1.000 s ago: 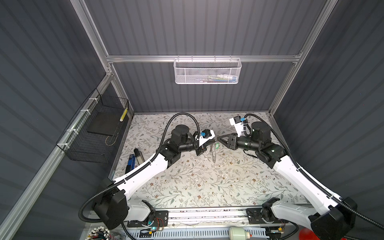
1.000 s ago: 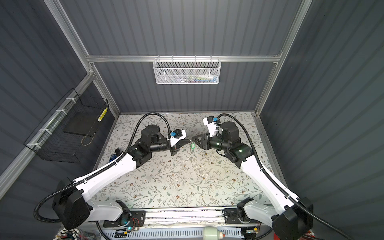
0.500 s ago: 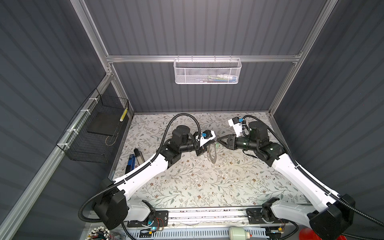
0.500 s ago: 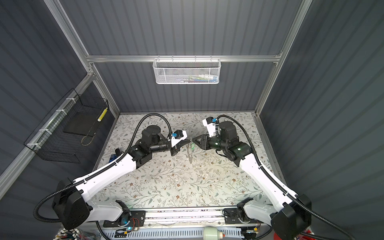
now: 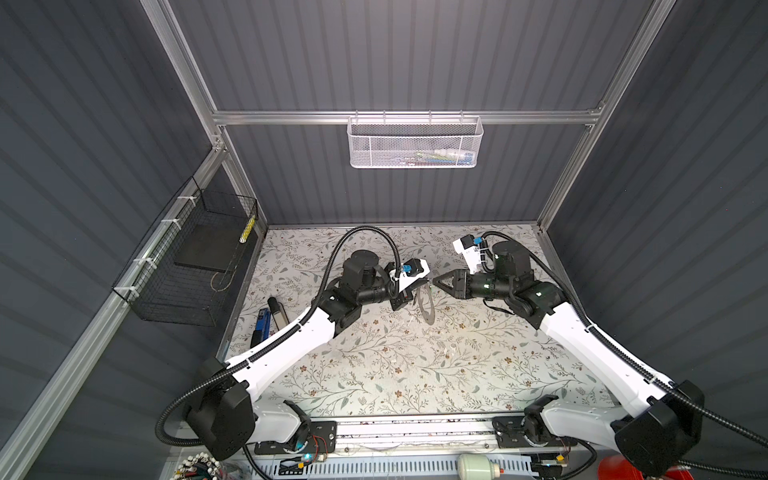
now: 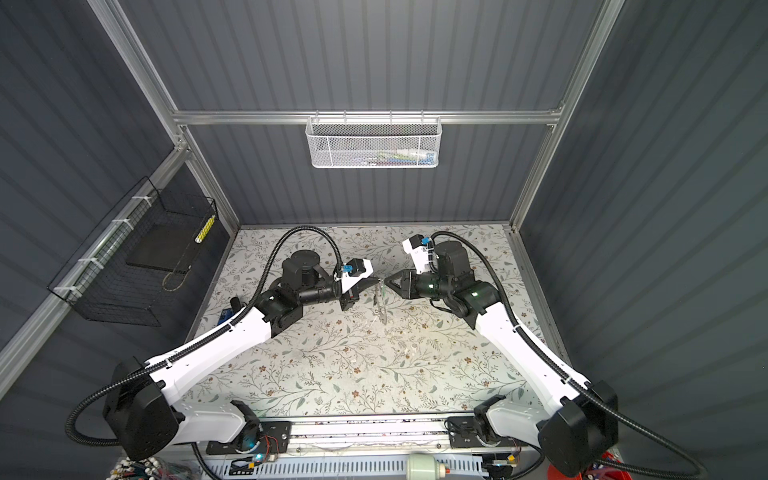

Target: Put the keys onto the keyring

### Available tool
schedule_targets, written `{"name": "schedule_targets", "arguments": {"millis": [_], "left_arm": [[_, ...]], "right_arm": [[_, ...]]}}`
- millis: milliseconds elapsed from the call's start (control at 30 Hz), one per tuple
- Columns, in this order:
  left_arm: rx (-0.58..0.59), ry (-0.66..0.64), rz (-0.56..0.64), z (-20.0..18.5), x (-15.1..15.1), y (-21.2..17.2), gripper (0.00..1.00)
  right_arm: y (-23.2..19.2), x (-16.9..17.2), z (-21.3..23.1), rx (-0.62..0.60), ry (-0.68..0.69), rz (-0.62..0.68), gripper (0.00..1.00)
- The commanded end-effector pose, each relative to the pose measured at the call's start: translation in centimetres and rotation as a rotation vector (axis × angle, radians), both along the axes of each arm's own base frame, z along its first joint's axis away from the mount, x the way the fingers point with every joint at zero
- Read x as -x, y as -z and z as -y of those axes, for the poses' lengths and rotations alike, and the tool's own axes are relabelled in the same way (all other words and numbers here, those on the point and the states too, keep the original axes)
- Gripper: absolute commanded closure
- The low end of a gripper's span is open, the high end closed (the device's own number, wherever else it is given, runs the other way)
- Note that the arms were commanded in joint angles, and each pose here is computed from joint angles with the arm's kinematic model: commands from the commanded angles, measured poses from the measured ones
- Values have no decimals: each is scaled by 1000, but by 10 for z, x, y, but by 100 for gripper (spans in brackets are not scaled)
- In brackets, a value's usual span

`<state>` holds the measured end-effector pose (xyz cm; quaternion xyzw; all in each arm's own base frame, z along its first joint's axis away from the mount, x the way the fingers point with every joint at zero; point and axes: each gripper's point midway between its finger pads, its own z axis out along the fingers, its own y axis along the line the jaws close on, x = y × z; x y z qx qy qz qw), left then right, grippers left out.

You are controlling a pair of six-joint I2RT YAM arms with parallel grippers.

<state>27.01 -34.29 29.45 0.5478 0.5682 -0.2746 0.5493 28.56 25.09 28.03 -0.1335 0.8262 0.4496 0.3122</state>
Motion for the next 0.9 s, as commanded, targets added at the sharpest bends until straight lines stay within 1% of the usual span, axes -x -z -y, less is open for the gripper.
{"name": "schedule_targets", "arguments": {"millis": [0, 133, 200, 333, 567, 867], "left_arm": [[44, 17, 73, 0, 6, -30, 100], [45, 11, 75, -1, 5, -30, 100], [53, 8, 77, -2, 5, -31, 100], [92, -4, 93, -3, 5, -38, 100], [153, 22, 109, -5, 11, -47, 100], [297, 77, 95, -6, 12, -59, 100]], "right_arm": [[-11, 0, -2, -9, -7, 12, 89], [-13, 2, -3, -22, -12, 16, 97], [-14, 3, -4, -33, -21, 8, 100], [-11, 3, -6, -44, -33, -18, 100], [-4, 2, -5, -63, -46, -63, 100], [-3, 2, -12, -134, -110, -104, 100]]}}
